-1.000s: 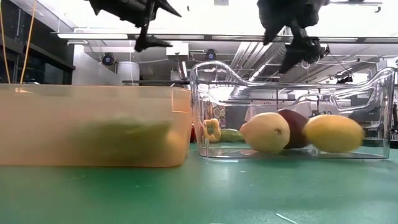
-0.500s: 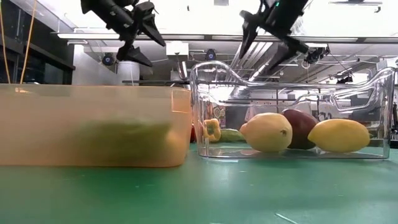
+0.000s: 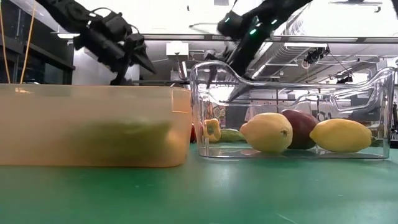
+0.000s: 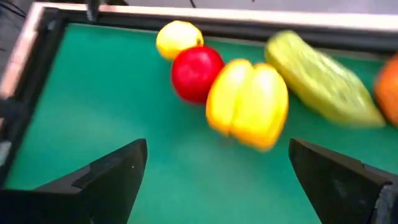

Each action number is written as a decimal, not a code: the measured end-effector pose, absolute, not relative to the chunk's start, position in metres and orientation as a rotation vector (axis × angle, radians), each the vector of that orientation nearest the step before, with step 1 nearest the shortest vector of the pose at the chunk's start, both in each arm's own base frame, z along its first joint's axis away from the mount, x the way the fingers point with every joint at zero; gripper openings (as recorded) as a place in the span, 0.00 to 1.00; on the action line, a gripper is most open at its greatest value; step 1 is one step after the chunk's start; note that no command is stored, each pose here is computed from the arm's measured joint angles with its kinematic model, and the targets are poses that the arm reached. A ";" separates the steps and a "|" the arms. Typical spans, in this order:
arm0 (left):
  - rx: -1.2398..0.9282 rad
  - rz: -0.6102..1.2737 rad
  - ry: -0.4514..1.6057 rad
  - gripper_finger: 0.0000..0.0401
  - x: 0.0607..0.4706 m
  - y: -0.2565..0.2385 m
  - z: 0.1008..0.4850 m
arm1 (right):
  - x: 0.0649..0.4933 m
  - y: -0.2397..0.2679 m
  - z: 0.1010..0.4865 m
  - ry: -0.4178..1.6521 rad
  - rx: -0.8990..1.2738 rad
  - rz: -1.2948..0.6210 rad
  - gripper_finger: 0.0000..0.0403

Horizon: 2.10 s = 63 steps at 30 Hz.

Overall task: Sort produce into baskets
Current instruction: Put the yellow bell pepper into the orange bin

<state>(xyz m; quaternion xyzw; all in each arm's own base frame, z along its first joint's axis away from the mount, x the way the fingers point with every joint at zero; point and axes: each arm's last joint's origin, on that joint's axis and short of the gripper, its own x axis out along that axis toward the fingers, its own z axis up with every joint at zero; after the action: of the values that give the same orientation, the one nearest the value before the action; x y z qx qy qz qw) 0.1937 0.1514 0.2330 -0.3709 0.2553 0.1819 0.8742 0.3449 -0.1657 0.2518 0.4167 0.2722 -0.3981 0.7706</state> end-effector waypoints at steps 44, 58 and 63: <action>-0.738 0.419 0.471 0.97 0.198 0.148 0.228 | 0.392 -0.179 0.254 1.056 0.618 -0.824 0.75; -0.699 0.388 0.479 0.97 0.200 0.146 0.228 | 0.329 -0.029 0.339 1.121 0.490 -0.807 0.75; -0.729 0.368 0.483 0.97 0.205 0.139 0.228 | 0.316 0.006 0.321 1.164 0.504 -0.809 0.75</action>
<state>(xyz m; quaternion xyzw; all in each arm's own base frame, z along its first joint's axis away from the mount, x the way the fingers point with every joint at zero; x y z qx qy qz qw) 0.2048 0.1393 0.2279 -0.3509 0.2325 0.1773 0.8896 0.3160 0.0058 0.3209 0.2290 0.5288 -0.3674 0.7300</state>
